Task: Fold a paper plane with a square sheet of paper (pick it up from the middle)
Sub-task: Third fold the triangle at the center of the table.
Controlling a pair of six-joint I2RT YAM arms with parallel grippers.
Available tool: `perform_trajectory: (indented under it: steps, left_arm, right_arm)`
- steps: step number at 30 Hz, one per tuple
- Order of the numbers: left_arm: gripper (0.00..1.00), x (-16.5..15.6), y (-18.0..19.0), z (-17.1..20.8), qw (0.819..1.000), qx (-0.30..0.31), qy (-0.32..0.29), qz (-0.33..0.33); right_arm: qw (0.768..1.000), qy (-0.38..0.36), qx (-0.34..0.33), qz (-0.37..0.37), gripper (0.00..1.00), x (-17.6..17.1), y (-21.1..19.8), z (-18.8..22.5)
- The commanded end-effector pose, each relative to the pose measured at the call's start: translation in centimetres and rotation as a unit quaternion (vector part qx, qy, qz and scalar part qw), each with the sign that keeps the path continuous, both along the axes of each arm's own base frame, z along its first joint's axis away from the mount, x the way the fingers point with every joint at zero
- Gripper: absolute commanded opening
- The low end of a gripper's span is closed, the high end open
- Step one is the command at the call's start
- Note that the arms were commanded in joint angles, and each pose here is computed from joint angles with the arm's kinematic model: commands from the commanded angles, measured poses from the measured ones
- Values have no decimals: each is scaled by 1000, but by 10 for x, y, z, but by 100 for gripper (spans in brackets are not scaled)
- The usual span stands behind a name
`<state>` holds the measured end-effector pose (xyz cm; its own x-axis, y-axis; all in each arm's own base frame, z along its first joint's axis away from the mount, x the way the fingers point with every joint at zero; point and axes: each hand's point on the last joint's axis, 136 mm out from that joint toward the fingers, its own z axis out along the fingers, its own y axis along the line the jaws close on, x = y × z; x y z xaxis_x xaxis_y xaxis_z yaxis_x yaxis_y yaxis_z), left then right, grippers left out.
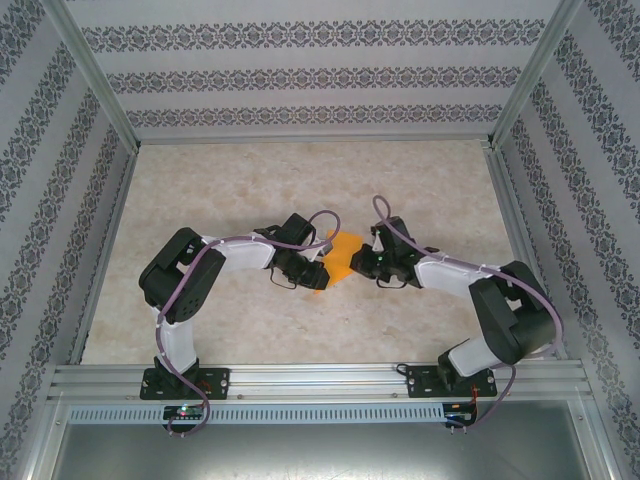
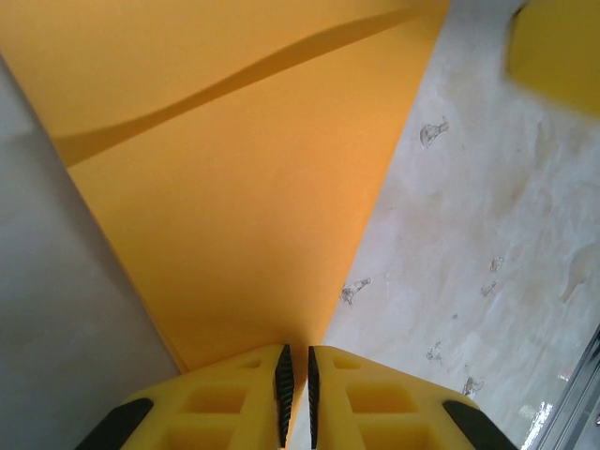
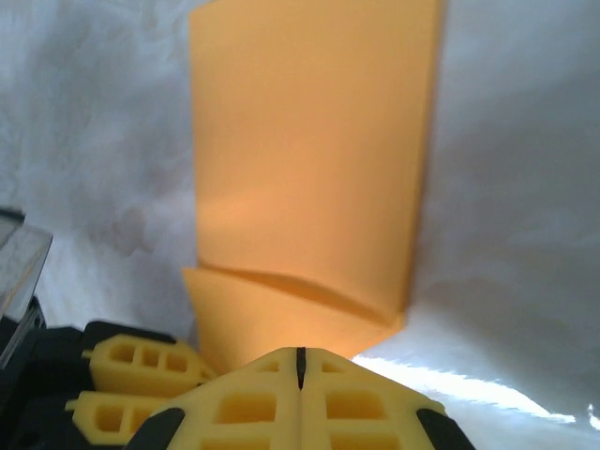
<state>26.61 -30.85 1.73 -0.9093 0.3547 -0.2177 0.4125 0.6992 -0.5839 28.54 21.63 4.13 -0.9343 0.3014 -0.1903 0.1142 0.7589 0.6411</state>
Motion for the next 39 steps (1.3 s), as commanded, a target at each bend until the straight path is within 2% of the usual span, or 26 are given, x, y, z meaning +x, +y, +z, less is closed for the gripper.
perform_trajectory:
  steps: [1, 5, 12, 21, 30, 39]
  left_arm:
    - [19, -33, 39, -45, 992, 94, 79, 8]
    - [19, -31, 38, -43, 993, 92, 75, 8]
    - [19, -32, 47, -42, 991, 116, 67, 6]
    - [19, -43, 57, -35, 988, 141, 62, -1]
    - [19, -55, 64, -30, 987, 149, 67, 5]
    - [20, -66, 81, -35, 980, 185, 69, 12]
  right_arm:
    - [1000, 9, 12, -6, 2, 7, 14, -8]
    - [1000, 15, -10, -6, 2, 9, 12, -19]
    - [996, 37, -84, -9, 2, 3, -20, -45]
    - [990, 58, -132, -4, 2, -2, -38, -63]
    - [989, 65, -135, 5, 2, -1, -39, -69]
    - [990, 63, -129, 13, 2, -2, -36, -68]
